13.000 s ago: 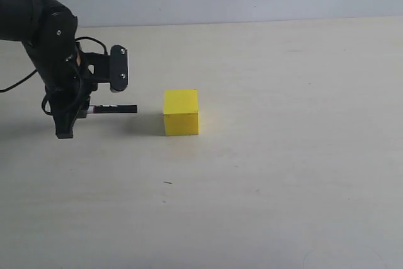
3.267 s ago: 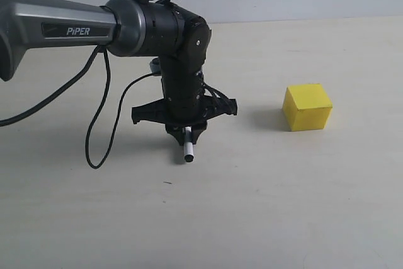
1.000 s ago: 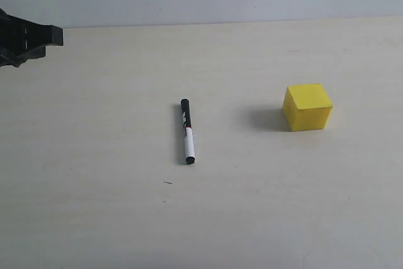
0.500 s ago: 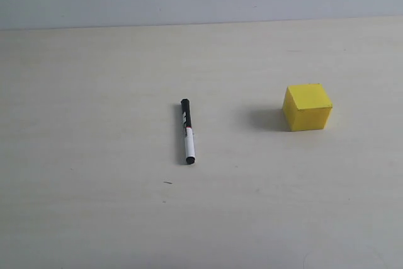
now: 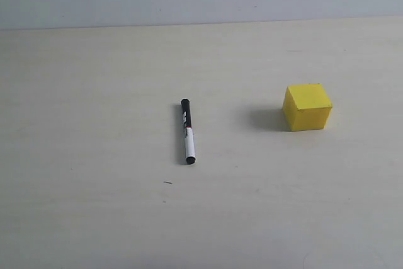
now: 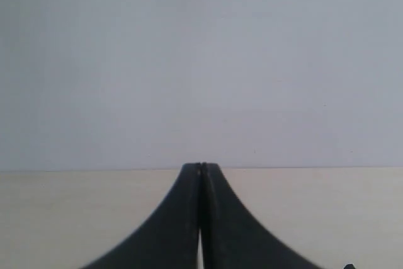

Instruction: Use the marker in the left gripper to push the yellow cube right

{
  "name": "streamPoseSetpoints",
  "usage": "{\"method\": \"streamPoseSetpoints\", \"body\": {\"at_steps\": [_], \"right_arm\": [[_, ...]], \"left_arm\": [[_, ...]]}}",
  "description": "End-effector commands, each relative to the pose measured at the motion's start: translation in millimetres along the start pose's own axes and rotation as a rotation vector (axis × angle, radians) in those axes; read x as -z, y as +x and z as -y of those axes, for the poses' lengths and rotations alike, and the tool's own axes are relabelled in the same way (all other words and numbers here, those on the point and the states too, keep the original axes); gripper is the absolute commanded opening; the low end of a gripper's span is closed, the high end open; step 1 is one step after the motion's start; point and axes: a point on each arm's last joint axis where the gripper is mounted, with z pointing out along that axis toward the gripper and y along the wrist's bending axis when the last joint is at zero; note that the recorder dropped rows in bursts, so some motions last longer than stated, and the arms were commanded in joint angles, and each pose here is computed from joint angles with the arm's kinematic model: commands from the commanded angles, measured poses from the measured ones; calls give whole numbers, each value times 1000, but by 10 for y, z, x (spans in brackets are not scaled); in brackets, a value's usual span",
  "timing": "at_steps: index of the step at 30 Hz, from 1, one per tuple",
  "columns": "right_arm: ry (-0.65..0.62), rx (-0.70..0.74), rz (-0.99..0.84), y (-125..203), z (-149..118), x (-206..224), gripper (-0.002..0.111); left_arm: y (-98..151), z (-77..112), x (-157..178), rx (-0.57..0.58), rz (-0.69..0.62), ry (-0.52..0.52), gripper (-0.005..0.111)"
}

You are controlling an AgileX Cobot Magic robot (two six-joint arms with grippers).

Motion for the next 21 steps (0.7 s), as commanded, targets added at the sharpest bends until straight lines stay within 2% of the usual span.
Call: {"method": "streamPoseSetpoints", "body": {"at_steps": [1, 13, 21], "right_arm": [[1, 2, 9, 6, 2, -1, 0], [1, 2, 9, 6, 2, -1, 0], [1, 2, 9, 6, 2, -1, 0]], "left_arm": [[118, -9, 94, -11, 34, -4, 0], [371, -30, 179, -23, 55, -24, 0], [619, -48, 124, -24, -19, -42, 0]]}}
